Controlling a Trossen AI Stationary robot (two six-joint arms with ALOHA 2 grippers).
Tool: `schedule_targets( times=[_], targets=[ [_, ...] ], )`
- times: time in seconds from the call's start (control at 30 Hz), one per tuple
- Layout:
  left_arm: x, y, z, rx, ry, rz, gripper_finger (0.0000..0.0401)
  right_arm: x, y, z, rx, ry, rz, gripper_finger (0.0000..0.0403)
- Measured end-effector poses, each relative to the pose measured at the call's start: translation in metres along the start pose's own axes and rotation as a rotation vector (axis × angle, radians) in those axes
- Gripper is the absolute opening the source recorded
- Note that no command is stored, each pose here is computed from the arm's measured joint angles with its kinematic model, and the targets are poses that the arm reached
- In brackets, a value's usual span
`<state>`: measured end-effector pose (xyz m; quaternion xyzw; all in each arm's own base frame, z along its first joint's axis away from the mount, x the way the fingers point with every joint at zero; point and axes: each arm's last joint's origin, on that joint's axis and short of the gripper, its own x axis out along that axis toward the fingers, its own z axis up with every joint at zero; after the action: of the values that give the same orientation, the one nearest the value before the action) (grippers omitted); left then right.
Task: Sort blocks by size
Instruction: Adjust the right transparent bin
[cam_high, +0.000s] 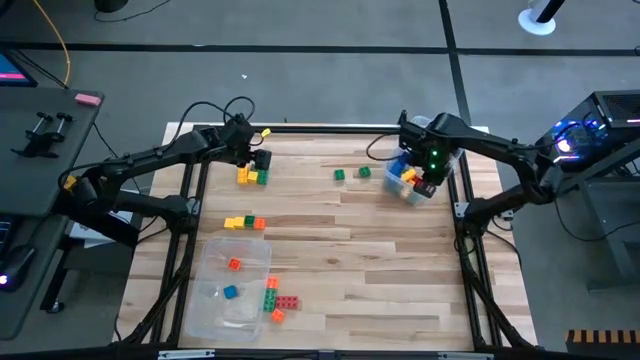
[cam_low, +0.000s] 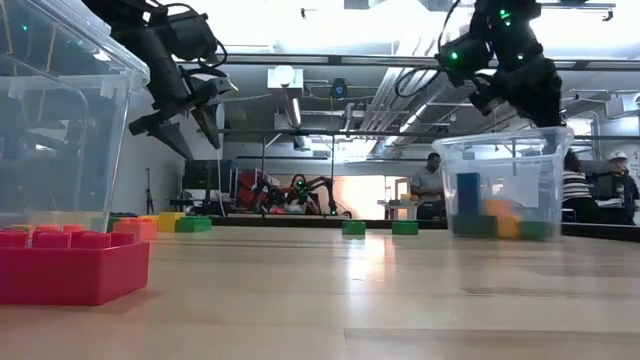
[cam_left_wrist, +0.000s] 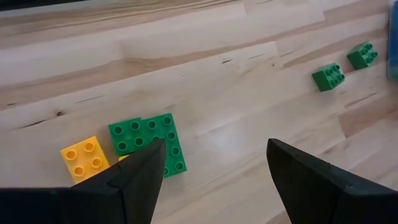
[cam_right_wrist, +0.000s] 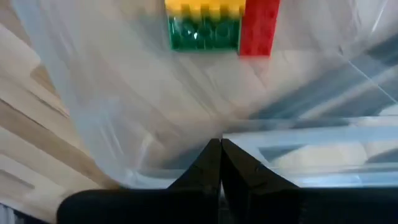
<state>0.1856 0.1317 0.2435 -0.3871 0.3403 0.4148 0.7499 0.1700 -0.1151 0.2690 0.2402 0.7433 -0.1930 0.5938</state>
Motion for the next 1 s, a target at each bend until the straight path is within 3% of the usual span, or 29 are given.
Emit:
schedule_targets(
  times=[0.37, 0.43, 0.6, 0.73, 1.0],
  targets=[
    [0.000, -0.002, 0.001, -0.010, 0.014, -0.052, 0.0266, -0.084, -0.002, 0.031, 0.061, -0.720, 0.065, 0.0000],
    [0.000, -0.002, 0.001, -0.019, 0.013, -0.054, 0.0266, -0.085, 0.000, 0.044, 0.059, -0.773, 0.102, 0.0000],
    [0.000, -0.003, 0.000, -0.025, 0.027, -0.072, 0.0266, -0.048, 0.004, 0.089, 0.023, -0.594, 0.108, 0.0000],
    [0.000, -0.004, 0.000, -0.023, 0.029, -0.074, 0.0266, -0.032, 0.009, 0.114, 0.001, -0.567, 0.080, 0.0000],
    [0.000, -0.004, 0.000, -0.031, 0.029, -0.074, 0.0266, -0.019, 0.020, 0.100, -0.091, -0.354, -0.022, 0.0000]
  ],
)
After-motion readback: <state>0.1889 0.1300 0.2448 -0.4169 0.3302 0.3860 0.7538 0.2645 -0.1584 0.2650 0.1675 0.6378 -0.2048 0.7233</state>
